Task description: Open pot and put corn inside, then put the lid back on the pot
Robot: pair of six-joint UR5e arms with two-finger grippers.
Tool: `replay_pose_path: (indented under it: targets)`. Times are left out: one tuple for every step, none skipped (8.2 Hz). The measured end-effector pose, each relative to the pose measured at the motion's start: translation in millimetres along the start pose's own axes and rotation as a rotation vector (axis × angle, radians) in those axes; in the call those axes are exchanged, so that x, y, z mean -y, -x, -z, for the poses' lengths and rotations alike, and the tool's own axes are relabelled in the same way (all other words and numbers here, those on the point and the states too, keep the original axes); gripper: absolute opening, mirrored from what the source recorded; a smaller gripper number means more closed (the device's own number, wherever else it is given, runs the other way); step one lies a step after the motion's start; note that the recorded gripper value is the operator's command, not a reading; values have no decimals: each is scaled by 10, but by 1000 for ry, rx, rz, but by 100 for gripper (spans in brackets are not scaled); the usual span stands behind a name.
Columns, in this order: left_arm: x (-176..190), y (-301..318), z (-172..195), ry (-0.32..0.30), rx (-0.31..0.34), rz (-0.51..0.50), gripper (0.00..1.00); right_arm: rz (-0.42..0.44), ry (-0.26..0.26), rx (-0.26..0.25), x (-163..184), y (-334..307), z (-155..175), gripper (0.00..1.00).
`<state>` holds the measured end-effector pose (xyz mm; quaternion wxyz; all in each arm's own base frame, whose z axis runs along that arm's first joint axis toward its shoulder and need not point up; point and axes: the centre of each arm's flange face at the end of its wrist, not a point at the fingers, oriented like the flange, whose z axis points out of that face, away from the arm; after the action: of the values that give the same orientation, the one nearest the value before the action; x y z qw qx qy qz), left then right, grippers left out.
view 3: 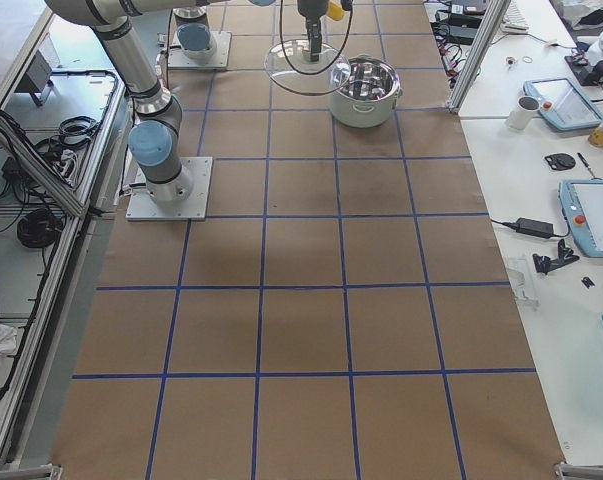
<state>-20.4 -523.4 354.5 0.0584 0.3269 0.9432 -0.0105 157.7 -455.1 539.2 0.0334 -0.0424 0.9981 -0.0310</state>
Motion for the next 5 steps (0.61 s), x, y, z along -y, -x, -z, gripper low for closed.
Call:
replay_pose_path:
  targets:
    - [159, -11, 143, -6, 3, 83, 0, 1, 0, 0, 0, 0, 0, 19]
    - [337, -43, 284, -22, 7, 160, 0, 2, 0, -1, 0, -1, 0, 19]
    - [515, -75, 410, -47, 0, 233, 0, 2, 0, -1, 0, -1, 0, 19]
    - [694, -107, 502, -69, -22, 298, 0, 2, 0, -1, 0, -1, 0, 19]
    - [922, -194, 563, -77, -59, 332, 0, 0, 0, -1, 2, -2, -2, 19]
